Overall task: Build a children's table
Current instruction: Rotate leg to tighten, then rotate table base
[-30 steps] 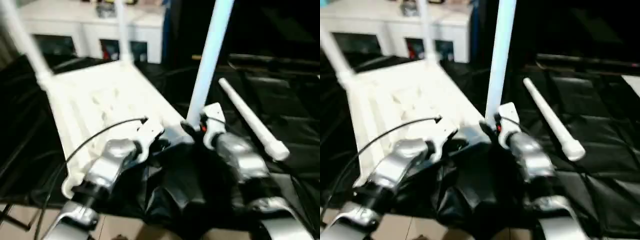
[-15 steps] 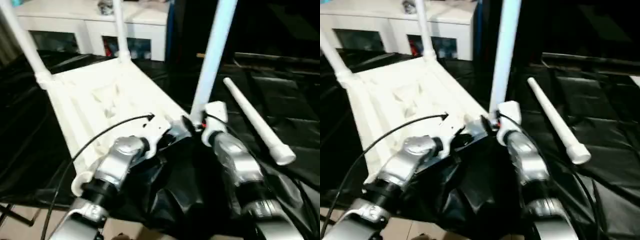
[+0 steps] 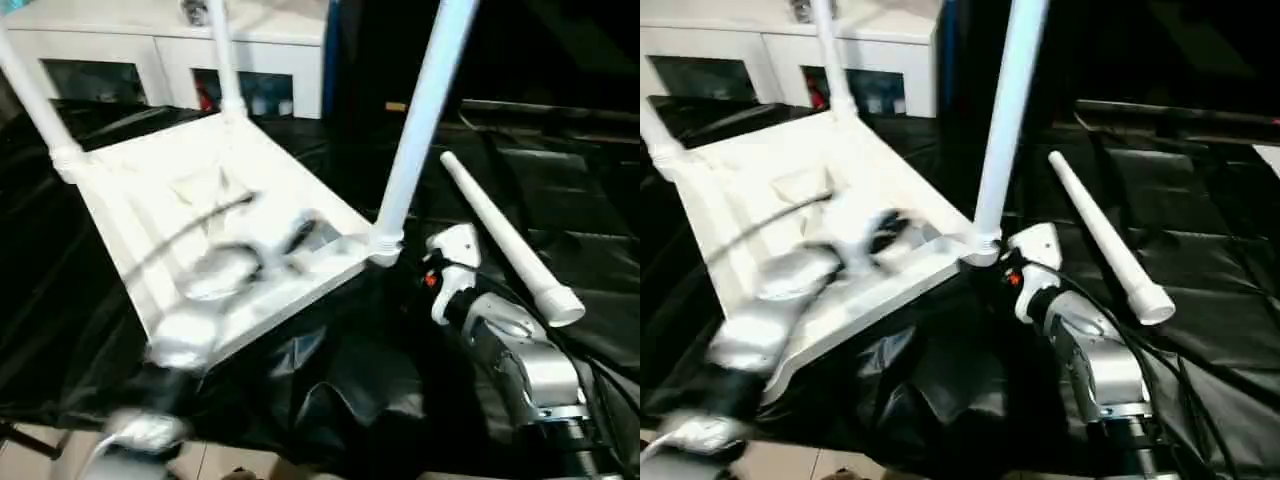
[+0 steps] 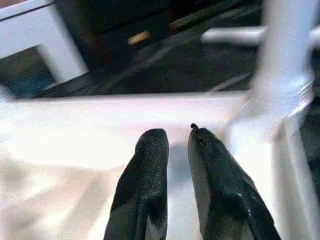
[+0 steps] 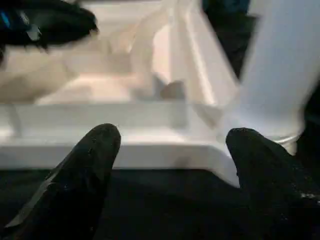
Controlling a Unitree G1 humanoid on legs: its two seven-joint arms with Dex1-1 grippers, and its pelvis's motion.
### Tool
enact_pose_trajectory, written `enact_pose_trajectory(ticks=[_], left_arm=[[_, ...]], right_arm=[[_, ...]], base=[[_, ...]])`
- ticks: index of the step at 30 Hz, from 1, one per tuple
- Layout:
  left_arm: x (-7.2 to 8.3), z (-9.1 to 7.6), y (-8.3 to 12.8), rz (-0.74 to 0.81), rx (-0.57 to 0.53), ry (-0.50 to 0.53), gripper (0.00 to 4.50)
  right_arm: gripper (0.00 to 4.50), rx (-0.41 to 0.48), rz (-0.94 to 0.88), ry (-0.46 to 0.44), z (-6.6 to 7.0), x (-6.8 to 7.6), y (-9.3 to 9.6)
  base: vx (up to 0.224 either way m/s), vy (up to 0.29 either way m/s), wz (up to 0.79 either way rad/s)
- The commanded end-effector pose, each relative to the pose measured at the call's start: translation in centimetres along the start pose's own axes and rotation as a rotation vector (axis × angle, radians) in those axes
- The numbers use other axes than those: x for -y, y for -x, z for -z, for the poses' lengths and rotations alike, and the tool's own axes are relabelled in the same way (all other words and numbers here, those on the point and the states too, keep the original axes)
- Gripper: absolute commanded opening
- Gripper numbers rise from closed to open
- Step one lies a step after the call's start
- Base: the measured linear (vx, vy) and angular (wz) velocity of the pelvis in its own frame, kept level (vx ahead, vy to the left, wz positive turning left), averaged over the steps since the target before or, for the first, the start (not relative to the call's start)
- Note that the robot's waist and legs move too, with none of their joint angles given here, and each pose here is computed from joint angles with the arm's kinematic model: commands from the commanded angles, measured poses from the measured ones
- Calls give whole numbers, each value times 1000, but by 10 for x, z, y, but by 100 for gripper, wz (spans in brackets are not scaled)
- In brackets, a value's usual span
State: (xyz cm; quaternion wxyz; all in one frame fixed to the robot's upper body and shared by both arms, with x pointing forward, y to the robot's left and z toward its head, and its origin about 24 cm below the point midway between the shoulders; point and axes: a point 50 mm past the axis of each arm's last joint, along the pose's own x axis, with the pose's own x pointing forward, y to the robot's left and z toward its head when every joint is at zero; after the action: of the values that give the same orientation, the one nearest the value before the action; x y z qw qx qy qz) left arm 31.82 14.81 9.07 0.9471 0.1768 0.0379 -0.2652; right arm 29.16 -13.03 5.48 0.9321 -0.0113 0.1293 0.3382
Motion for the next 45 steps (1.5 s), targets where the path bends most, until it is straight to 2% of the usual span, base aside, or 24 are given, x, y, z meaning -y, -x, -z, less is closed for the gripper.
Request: enact_pose_trajectory(ticks=[1, 2, 7, 8, 11, 13, 14, 15, 17, 21, 23, 25, 27, 32, 34, 35, 38, 45], left_arm=[[-13, -4, 9, -64, -13, -29, 90], [-24, 2, 26, -114, -69, -63, 90], [-50, 20, 69, -246, -262, -162, 90], [-54, 23, 74, -272, -295, -177, 96], [-67, 34, 90, -357, -403, -220, 98], [-70, 39, 95, -374, -445, -227, 98], [-69, 42, 98, -368, -473, -215, 68], [-68, 43, 98, -360, -485, -205, 68], [-62, 48, 95, -280, -497, -189, 49], [-51, 60, 89, -138, -565, -168, 25], [-49, 63, 88, -108, -582, -168, 20], [-46, 63, 87, -70, -599, -167, 3], [-42, 62, 87, 6, -628, -164, 0], [-30, 54, 84, 146, -615, -113, 0], [-22, 50, 82, 226, -595, -93, 0], [-11, 46, 80, 333, -571, -77, 0], [5, 39, 76, 481, -529, -62, 0], [31, 24, 57, 688, -431, -40, 0]], right_arm=[[379, -55, 24, 17, 4, 2, -3], [379, -105, 61, 24, 7, 4, -6], [379, -174, 97, 41, 9, 8, -11], [362, -178, 98, 41, 9, 8, -11], [352, -188, 104, 47, 8, 10, -13], [325, -191, 107, 44, 8, 10, -14], [313, -200, 112, 44, 9, 10, -14], [313, -205, 116, 45, 9, 10, -14], [287, -215, 121, 41, 10, 9, -15], [271, -242, 119, 40, 14, 8, -18], [260, -249, 116, 38, 15, 7, -19], [229, -255, 118, 41, 17, 8, -20], [222, -266, 113, 52, 18, 8, -24], [177, -259, 107, 52, 17, 8, -34], [166, -249, 104, 54, 15, 7, -38], [149, -241, 102, 54, 12, 7, -44], [132, -234, 90, 60, 9, 7, -50], [65, -216, 78, 81, 3, 6, -60]], base=[[0, 0, 0], [0, 0, 0], [0, 0, 0], [0, 0, 0], [0, 0, 0], [0, 0, 0], [0, 0, 0], [0, 0, 0], [0, 0, 0], [0, 0, 0], [0, 0, 0], [0, 0, 0], [0, 0, 0], [0, 0, 0], [0, 0, 0], [0, 0, 0], [0, 0, 0], [0, 0, 0]])
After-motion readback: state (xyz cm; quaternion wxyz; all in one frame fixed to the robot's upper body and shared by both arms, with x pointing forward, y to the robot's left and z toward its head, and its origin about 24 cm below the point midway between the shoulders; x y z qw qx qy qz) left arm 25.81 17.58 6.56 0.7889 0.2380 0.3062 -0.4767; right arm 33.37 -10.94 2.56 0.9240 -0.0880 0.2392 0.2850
